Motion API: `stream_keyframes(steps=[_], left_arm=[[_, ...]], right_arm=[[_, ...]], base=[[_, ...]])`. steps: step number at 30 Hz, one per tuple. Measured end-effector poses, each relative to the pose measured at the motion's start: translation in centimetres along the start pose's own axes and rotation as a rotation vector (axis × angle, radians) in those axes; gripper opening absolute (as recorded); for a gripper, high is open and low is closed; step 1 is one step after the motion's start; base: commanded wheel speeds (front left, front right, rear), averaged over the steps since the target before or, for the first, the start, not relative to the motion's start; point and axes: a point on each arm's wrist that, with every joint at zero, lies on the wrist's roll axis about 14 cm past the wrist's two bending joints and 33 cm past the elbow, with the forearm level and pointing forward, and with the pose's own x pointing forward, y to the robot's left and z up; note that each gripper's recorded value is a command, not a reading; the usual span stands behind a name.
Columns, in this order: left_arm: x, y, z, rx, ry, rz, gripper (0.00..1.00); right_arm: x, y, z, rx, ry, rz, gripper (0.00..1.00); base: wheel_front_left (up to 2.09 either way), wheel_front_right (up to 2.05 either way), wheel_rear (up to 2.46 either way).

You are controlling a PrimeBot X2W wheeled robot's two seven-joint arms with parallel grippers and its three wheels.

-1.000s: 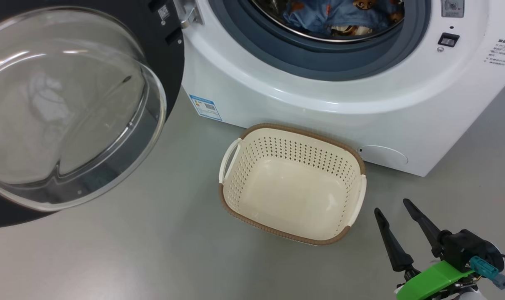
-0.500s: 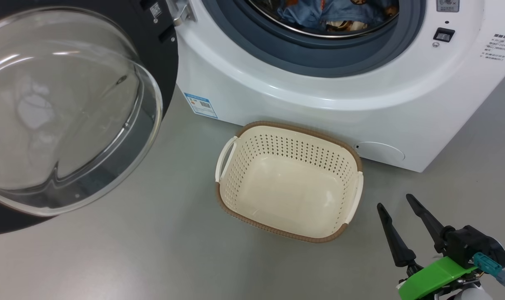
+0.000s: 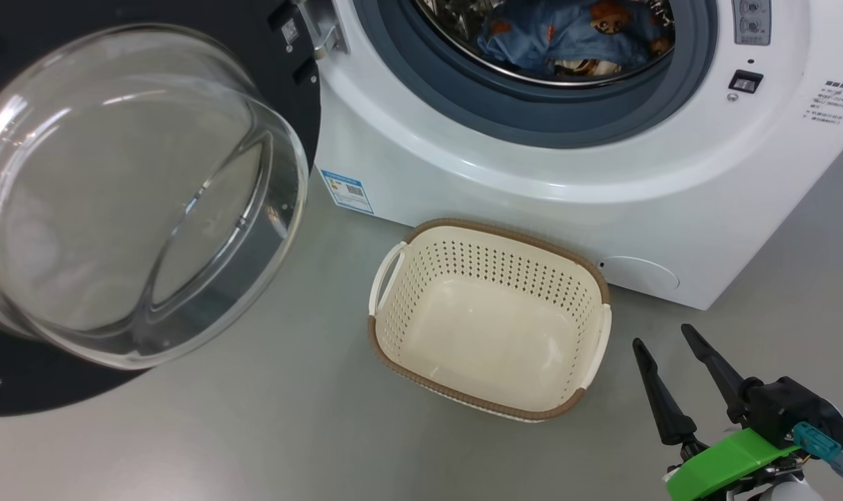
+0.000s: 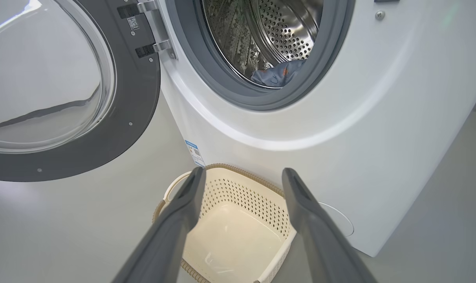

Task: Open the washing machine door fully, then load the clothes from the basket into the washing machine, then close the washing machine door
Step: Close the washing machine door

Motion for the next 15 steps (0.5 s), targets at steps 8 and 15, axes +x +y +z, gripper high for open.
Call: stream_keyframes(steps=[8,15], left_arm=[[-0.2,-1.7,-3.0,0.040,0.121,-0.079,0.00],[-1.3,-2.8,-5.4,0.078,0.218,-0.137,0.00]], right_arm=[[-0.2,0.0,0.9,-0.012,-0.018,-0.008,1.00],[-0.6,0.5,1.3,-0.011,-0.026,-0.007,1.00]], base=[[0.00,0.00,0.00],[0.00,0.00,0.00]])
